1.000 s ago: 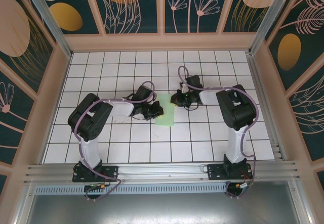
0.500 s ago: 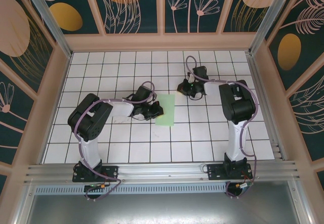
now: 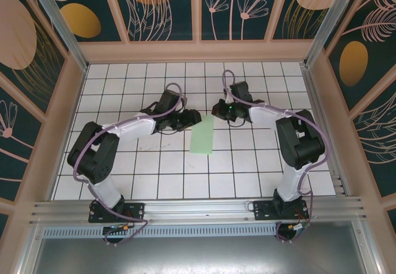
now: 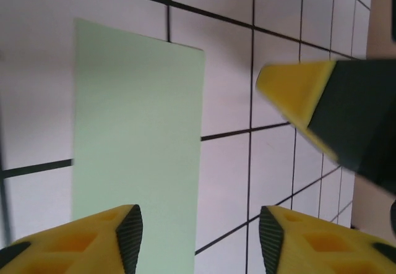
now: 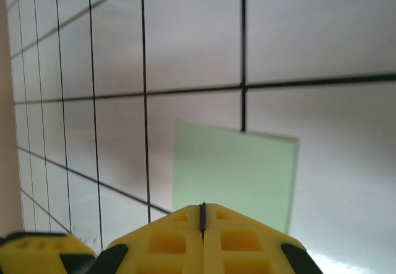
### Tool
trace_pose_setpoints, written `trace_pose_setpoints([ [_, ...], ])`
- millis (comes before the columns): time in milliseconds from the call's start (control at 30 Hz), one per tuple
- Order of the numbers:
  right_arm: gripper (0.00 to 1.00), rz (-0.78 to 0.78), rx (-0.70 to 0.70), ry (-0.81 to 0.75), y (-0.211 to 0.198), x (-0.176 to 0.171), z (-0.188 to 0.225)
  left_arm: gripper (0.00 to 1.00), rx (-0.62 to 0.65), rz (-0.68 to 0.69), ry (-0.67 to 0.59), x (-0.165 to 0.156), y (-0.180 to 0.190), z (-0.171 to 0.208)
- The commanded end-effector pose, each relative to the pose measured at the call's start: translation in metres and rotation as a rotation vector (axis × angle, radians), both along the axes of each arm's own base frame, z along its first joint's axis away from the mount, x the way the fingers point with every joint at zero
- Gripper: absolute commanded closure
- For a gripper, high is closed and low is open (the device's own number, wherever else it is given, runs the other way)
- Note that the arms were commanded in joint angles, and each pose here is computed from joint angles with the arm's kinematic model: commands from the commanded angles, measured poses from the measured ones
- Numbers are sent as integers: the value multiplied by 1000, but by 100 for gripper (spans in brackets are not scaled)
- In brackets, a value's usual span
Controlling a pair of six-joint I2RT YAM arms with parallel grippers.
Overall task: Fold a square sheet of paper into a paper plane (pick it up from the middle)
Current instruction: Fold the triangle a second time at the center of the table.
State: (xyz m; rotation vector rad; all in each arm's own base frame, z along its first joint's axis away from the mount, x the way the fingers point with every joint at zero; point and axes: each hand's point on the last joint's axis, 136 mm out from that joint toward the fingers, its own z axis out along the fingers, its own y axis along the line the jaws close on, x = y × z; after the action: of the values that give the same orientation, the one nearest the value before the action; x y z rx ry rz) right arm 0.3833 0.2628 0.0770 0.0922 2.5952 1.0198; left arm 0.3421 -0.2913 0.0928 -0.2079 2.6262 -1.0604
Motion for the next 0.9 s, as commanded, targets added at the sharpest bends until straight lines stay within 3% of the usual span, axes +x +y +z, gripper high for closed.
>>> trace_pose_setpoints([
  [0,93,-4,-43,79,4,-17,-25,39,91,69,61,-13,28,-19],
  [167,88,12,-46,114,17,-17,-40,35,123,90,147,-39,43,-42],
  [500,83,-38,-108,194,1,-25,-76,26,93,58,220,-69,35,-48],
  [867,82,-53,-66,232,-9,-32,-85,29,19,20,257,-75,15,-43],
])
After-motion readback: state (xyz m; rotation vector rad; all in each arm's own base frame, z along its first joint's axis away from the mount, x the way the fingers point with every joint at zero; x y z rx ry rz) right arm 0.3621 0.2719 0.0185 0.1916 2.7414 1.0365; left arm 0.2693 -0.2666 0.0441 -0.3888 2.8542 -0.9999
